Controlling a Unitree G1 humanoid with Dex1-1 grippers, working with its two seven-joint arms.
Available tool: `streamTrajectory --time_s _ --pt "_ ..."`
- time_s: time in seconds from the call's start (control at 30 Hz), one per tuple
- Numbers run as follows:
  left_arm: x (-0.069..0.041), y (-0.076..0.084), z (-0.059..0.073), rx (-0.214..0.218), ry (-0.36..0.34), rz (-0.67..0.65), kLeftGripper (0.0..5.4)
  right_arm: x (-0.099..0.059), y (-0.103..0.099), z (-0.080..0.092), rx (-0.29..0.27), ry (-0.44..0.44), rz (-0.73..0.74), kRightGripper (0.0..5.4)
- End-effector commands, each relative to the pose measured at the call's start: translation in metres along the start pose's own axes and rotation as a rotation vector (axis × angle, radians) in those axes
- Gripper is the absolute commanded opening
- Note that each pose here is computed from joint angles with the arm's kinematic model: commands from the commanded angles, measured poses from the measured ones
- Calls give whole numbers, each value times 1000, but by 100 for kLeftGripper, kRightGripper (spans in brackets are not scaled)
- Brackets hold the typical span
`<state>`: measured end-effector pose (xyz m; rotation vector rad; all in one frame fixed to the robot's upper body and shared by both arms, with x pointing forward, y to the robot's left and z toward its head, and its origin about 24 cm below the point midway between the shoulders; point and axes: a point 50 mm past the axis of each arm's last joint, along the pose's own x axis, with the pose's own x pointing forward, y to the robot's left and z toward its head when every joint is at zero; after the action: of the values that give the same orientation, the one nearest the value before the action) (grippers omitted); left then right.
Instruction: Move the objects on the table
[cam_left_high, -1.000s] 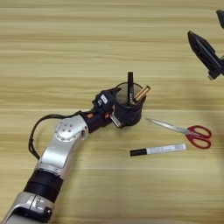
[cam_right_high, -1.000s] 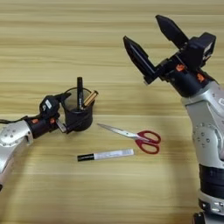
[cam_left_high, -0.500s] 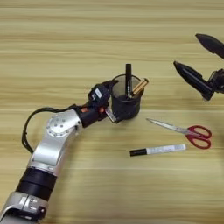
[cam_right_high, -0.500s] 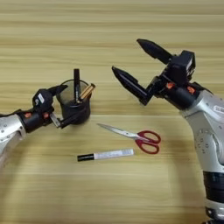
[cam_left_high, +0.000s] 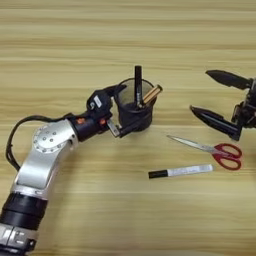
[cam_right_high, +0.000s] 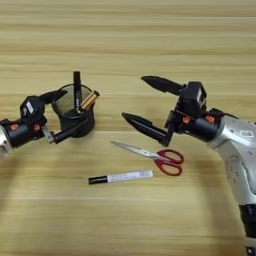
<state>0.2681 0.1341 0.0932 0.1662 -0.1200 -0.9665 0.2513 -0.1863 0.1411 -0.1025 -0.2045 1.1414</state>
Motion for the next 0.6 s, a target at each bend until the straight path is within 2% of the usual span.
streamTrajectory --time_s 0.03,0.3,0.6 --pt "-4 -1 9 5 -24 -29 471 -3 5 -12 5 83 49 540" --pt "-6 -14 10 -9 -38 -98 471 -1 7 -27 -20 155 49 540" --pt "-7 -27 10 2 -57 -209 471 5 10 -33 -35 171 59 540"
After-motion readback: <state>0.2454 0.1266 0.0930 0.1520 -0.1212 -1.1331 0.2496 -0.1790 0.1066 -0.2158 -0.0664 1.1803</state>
